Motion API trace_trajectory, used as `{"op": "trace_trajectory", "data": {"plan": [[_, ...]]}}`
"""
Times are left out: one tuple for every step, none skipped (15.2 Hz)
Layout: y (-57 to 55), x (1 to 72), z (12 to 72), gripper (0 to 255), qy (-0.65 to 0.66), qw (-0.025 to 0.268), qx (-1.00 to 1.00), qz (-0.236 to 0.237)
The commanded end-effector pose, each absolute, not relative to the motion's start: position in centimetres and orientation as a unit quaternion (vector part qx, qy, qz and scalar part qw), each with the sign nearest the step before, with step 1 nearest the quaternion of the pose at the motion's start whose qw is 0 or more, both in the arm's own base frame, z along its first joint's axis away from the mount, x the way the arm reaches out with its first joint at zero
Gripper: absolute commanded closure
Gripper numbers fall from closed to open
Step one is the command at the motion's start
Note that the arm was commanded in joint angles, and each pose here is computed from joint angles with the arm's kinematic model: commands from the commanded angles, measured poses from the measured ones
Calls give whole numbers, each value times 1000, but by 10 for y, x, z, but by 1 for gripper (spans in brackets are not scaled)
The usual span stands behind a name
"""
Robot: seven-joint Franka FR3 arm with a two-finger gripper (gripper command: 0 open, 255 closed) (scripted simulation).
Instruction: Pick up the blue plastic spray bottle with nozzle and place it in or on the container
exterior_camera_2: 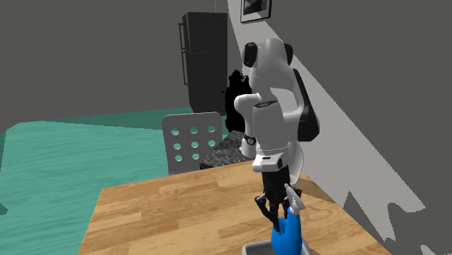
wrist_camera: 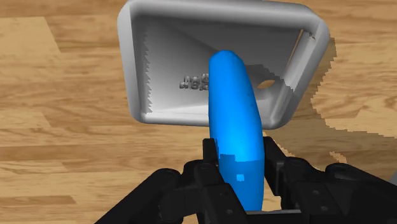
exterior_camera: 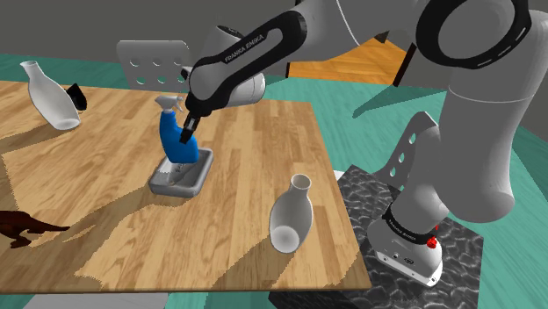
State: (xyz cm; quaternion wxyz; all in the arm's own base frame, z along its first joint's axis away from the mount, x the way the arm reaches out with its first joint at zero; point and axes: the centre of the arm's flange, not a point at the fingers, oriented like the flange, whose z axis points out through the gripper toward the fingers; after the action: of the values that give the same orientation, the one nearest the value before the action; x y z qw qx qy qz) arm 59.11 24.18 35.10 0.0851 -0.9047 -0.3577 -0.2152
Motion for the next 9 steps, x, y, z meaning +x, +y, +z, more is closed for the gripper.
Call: {"op": "trace_trajectory", "data": {"plan": [[242,591,350,255,-358,85,-905,-216],[242,591,350,255,-358,85,-905,-216],[242,591,350,255,-358,85,-905,-216],[242,591,350,255,-358,85,-905,-216],[242,591,350,255,-358,85,-905,-216],[242,591,350,255,-358,85,-905,-216],[242,591,350,0,-358,85,-905,-216],[242,591,350,0,-358,85,-905,-216],[242,591,350,0,-358,85,-905,-216]]}}
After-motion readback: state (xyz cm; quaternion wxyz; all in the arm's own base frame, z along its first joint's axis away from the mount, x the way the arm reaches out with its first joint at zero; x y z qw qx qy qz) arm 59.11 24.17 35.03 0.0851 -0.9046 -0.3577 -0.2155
